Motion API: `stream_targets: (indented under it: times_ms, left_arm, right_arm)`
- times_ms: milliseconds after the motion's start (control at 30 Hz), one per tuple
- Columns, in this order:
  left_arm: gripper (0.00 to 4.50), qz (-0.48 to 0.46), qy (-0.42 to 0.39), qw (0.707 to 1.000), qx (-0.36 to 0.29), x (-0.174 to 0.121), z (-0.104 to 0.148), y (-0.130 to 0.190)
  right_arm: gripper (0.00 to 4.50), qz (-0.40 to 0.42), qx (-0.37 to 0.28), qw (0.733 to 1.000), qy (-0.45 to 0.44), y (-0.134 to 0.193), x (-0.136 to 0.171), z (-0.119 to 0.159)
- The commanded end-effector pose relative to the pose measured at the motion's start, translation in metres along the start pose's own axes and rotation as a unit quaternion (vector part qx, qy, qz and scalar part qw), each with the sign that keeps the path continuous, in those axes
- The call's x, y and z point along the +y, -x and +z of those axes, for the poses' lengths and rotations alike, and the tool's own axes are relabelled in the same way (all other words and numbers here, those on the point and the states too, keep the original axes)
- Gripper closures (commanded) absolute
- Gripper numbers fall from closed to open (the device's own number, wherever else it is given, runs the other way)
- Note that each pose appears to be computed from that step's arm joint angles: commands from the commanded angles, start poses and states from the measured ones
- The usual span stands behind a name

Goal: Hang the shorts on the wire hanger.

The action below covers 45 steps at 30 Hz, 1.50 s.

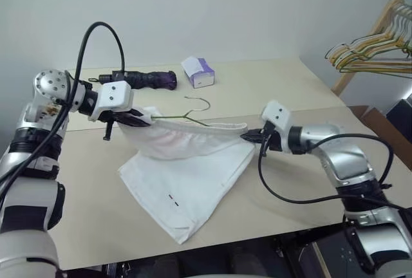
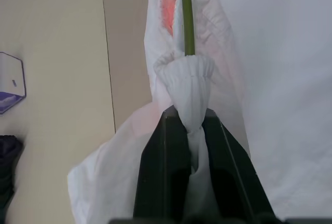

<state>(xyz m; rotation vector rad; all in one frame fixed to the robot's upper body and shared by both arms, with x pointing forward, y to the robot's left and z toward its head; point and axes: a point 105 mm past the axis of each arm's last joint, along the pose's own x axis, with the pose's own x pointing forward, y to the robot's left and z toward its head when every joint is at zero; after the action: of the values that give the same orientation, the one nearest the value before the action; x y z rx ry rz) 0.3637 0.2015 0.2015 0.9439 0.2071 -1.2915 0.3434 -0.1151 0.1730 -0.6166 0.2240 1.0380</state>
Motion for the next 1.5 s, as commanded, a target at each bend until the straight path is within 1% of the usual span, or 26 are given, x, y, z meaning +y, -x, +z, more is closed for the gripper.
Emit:
stream_targets:
  times_ms: [33,67,133,167,267,400,500,633,700,833,967,1133,1300,1400,1500]
  left_arm:
    - [4.5,0.049,-0.032,0.998,-0.013,0.02,0.017,0.011]
    - [4.5,0.053,-0.034,0.998,-0.019,0.022,0.02,0.011]
    - [4.5,0.055,-0.032,0.997,-0.036,0.023,0.025,0.01]
    - [4.5,0.054,-0.035,0.997,-0.042,0.023,0.028,0.01]
    - [4.5,0.054,-0.039,0.997,-0.042,0.022,0.028,0.009]
    - [4.5,0.062,-0.036,0.996,-0.061,0.022,0.031,0.009]
    - [4.5,0.061,-0.035,0.995,-0.063,0.02,0.03,0.009]
    - [4.5,0.054,-0.035,0.996,-0.063,0.016,0.028,0.007]
    - [4.5,0.055,-0.035,0.996,-0.064,0.016,0.029,0.007]
    - [4.5,0.058,-0.034,0.996,-0.061,0.016,0.028,0.006]
    - [4.5,0.063,-0.028,0.997,-0.046,0.017,0.023,0.005]
    - [4.5,0.071,-0.016,0.996,-0.048,0.019,0.021,0.005]
    - [4.5,0.085,-0.011,0.996,-0.038,0.022,0.016,0.005]
    - [4.5,0.075,-0.017,0.995,-0.056,0.019,0.022,0.005]
    - [4.5,0.06,-0.021,0.994,-0.084,0.015,0.028,0.005]
  right_arm:
    - [4.46,0.015,-0.002,0.996,0.093,0.01,-0.004,0.05]
    - [4.46,0.01,0.01,0.993,0.115,0.008,-0.006,0.054]
    - [4.46,0.008,0.034,0.992,0.123,0.003,-0.011,0.058]
    - [4.46,0.009,0.036,0.99,0.135,0.0,-0.012,0.061]
    - [4.46,0.015,0.033,0.99,0.133,-0.006,-0.013,0.07]
    - [4.46,-0.005,0.058,0.985,0.165,-0.016,-0.018,0.062]
    - [4.46,-0.019,0.062,0.981,0.185,-0.021,-0.022,0.058]
    - [3.41,-0.023,0.053,0.979,0.193,-0.023,-0.026,0.06]
    - [2.7,-0.02,0.048,0.979,0.197,-0.022,-0.025,0.062]
    - [1.44,-0.02,0.045,0.977,0.209,-0.022,-0.025,0.063]
    - [1.44,-0.031,0.035,0.979,0.196,-0.02,-0.03,0.069]
    - [1.44,-0.022,0.025,0.984,0.177,-0.016,-0.03,0.072]
    - [1.44,-0.032,0.019,0.985,0.171,-0.01,-0.035,0.077]
    - [1.44,-0.003,0.022,0.983,0.184,-0.011,-0.028,0.072]
    - [1.44,0.019,0.01,0.99,0.142,-0.019,-0.026,0.068]
